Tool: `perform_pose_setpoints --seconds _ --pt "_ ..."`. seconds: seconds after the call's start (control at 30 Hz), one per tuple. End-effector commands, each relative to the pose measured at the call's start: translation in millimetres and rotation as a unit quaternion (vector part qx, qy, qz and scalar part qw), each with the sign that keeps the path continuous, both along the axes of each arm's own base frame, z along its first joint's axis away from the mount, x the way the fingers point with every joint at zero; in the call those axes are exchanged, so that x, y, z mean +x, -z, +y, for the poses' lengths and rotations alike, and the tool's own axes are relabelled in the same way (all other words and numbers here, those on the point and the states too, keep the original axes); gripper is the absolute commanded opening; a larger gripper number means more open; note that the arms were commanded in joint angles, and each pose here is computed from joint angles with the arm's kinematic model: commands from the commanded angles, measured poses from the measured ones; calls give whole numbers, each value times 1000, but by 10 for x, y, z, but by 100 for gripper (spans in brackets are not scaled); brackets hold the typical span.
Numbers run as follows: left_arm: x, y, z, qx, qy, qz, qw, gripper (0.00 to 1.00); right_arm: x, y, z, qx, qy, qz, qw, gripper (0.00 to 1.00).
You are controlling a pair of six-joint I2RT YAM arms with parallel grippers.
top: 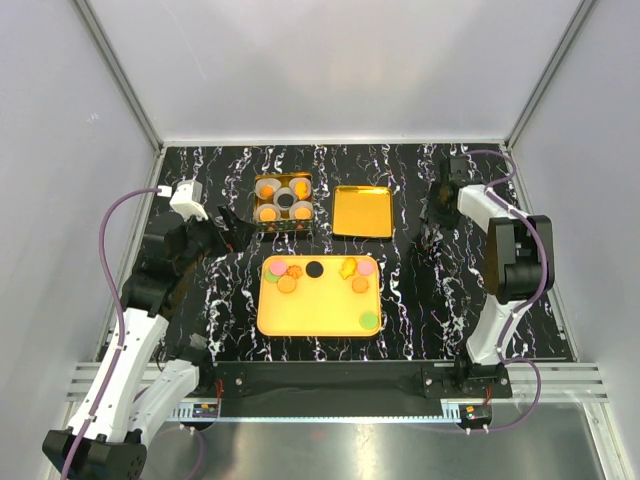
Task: Pack the cookies
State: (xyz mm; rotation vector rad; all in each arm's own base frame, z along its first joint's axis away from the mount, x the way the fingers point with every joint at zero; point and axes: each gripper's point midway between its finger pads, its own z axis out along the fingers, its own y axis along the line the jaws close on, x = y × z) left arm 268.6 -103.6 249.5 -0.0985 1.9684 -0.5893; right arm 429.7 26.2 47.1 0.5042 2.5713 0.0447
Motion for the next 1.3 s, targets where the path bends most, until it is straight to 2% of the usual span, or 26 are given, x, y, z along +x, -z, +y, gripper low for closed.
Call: perform_pose_setpoints --seconds 0.0,0.13,0.27,0.4,0.53,0.7,0.77,0.8,0.83,0.9,0.93,1.0,1.27 --pt "19 -109 -56 -12 12 -24 1000 99 -97 177 -46 -13 12 20 1000 59" --pt "22 -104 -74 -14 16 -22 1000 99 -236 307 -59 -16 11 40 999 65" --pt "30 -80 -78 -13 17 -17 1000 99 -255 183 -52 -11 10 31 999 77" --pt "37 -67 -63 -9 14 -16 1000 99 -270 -99 -97 -24 12 20 999 77" --pt "59 -44 -57 -6 11 -14 1000 99 -197 -612 -39 -11 5 -32 999 70" --pt "106 -51 -131 -11 30 -10 999 99 40 -997 501 12 -65 -75 995 69" --pt "146 -44 -189 -23 36 4 999 99 132 -819 691 29 -93 -49 994 66" --pt "186 -96 -231 -31 38 8 999 99 238 -893 783 35 -103 -59 992 64" --pt "200 -134 -257 -36 38 8 999 99 293 -739 822 36 -107 -44 993 61" --pt "251 -214 -391 -46 46 14 998 99 440 -727 921 55 -118 -48 990 57" --pt "273 -238 -441 -47 47 15 998 99 477 -548 952 57 -121 -31 991 54" --pt "346 -258 -593 -49 51 21 997 99 565 -520 1026 70 -130 -28 989 47" --pt "576 -190 -925 -77 67 43 994 99 644 -135 1049 70 -134 2 988 46"
